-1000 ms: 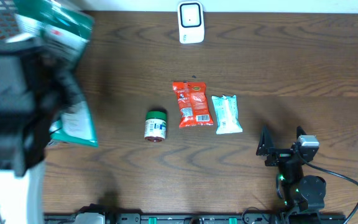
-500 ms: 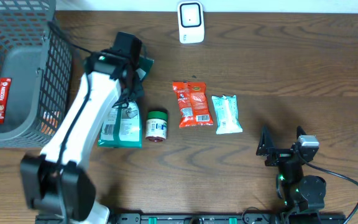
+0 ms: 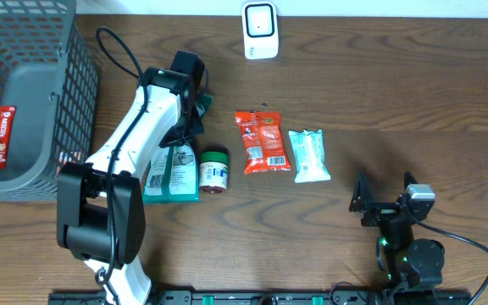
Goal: Scan the item barcode
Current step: 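Lift the gloves pack out and lay it left of the jar, then release the gloves pack and return the left gripper to the basket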
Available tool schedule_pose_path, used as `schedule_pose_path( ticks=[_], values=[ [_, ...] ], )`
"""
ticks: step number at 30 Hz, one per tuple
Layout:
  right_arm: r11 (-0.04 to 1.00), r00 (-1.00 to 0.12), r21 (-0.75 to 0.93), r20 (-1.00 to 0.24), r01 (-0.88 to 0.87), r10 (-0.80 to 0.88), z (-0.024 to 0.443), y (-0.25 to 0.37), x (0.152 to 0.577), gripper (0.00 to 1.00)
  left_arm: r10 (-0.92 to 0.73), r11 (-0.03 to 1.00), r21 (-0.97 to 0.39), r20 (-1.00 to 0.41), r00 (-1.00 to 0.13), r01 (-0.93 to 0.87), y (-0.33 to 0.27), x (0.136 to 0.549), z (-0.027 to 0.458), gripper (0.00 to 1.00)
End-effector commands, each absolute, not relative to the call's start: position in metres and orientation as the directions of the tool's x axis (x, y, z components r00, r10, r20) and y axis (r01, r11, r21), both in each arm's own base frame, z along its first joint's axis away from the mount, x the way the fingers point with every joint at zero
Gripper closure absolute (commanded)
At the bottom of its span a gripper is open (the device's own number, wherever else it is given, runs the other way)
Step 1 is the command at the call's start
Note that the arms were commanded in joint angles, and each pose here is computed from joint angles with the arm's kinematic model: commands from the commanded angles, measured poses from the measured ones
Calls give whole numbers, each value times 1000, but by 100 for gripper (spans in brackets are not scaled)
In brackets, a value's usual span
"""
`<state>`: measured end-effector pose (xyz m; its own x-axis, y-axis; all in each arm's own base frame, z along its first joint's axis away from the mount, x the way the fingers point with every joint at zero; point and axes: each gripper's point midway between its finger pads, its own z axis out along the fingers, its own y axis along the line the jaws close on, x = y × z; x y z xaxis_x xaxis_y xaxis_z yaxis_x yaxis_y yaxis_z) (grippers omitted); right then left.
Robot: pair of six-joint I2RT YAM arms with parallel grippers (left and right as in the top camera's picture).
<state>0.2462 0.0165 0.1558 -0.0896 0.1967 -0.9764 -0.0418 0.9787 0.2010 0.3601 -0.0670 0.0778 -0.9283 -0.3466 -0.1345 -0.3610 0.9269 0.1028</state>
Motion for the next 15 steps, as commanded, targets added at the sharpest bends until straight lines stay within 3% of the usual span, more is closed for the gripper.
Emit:
schedule_pose_path(
  ticks=[1, 3, 8, 15],
  values=[
    [978, -89, 205, -976, -37, 201, 155, 15, 246, 1, -347, 932, 72, -110, -931, -356, -74, 359, 75, 45],
    [978, -89, 205, -976, -36, 201, 155, 15, 246, 1, -324, 943, 44, -90, -942, -329, -80, 358, 75, 29],
    [978, -89, 205, -976, -36, 201, 155, 15, 246, 1, -233, 971, 17, -147, -961, -238, -83, 374, 104, 28],
    [978, -89, 205, -976, -37, 201, 155, 15, 246, 1, -237, 970, -33, -378, -895, -243, -47, 400, 244, 28]
  ],
)
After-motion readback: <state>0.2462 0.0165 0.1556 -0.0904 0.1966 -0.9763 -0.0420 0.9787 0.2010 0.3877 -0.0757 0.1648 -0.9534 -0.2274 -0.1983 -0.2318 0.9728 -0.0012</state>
